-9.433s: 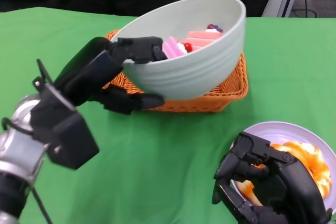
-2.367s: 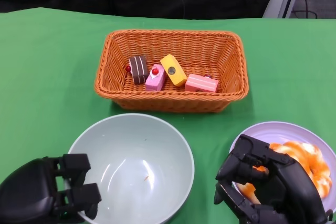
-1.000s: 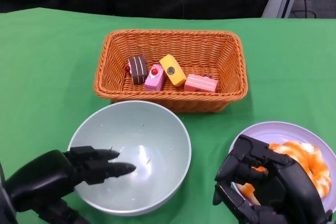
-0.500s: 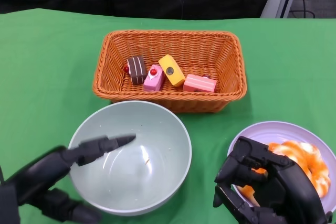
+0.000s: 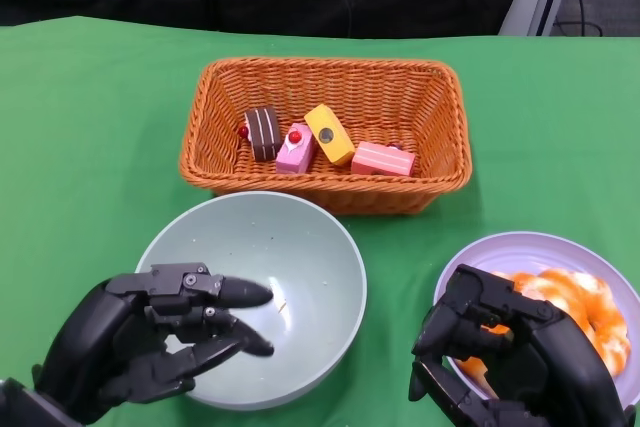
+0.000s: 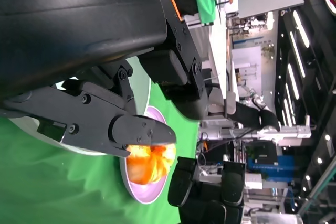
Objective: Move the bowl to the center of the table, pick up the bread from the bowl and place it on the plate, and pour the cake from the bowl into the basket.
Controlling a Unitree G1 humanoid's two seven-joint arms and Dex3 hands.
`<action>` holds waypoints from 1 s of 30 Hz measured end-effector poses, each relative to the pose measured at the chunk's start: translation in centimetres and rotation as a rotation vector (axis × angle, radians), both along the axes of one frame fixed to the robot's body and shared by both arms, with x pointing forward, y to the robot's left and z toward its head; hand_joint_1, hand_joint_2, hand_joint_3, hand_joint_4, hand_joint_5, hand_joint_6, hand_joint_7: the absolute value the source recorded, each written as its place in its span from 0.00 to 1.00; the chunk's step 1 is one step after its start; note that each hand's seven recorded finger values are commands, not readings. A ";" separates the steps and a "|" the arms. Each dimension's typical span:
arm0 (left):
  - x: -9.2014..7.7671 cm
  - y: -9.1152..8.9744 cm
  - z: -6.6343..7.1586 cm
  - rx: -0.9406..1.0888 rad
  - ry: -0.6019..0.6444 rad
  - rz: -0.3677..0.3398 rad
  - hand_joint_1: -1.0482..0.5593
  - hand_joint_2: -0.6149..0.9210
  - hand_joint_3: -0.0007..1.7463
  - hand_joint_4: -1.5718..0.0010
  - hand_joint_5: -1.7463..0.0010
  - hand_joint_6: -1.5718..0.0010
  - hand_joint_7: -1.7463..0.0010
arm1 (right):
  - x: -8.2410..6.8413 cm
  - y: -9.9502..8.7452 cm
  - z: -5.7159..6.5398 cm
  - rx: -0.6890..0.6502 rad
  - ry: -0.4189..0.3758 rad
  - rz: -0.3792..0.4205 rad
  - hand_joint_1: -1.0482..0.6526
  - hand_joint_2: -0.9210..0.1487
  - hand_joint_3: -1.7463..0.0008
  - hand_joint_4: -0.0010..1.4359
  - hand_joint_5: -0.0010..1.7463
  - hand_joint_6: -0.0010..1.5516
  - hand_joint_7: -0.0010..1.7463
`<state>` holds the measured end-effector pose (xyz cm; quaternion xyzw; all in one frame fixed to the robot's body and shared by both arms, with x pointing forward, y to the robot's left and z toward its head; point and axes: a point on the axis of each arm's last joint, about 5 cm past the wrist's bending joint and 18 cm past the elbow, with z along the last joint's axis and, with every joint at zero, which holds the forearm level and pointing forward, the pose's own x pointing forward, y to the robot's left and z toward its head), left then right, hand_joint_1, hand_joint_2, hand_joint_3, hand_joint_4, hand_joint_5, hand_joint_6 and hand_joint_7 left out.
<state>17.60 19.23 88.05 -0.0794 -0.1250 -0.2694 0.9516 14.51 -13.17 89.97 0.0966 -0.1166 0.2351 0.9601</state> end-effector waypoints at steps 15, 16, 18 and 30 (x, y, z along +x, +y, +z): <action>-1.8 -0.9 0.0 -0.003 0.075 -0.004 0.59 0.98 0.37 0.56 0.00 0.61 0.12 | -0.4 -0.3 0.5 0.001 0.005 0.067 0.57 0.42 0.33 0.49 0.92 0.41 0.80; -1.9 -1.0 0.0 0.016 0.072 -0.006 0.59 0.94 0.42 0.55 0.00 0.61 0.10 | -0.5 -0.4 0.5 0.000 0.006 0.079 0.58 0.43 0.32 0.49 0.92 0.42 0.79; -2.0 -1.1 0.0 0.048 0.047 -0.010 0.59 0.87 0.54 0.55 0.00 0.62 0.08 | -0.5 -0.4 0.7 0.003 0.001 0.093 0.59 0.44 0.30 0.51 0.91 0.43 0.79; -1.5 -1.1 0.3 0.111 -0.017 -0.062 0.56 0.78 0.65 0.54 0.00 0.60 0.10 | -0.3 -0.3 1.1 -0.003 0.004 0.116 0.57 0.47 0.29 0.51 0.92 0.43 0.81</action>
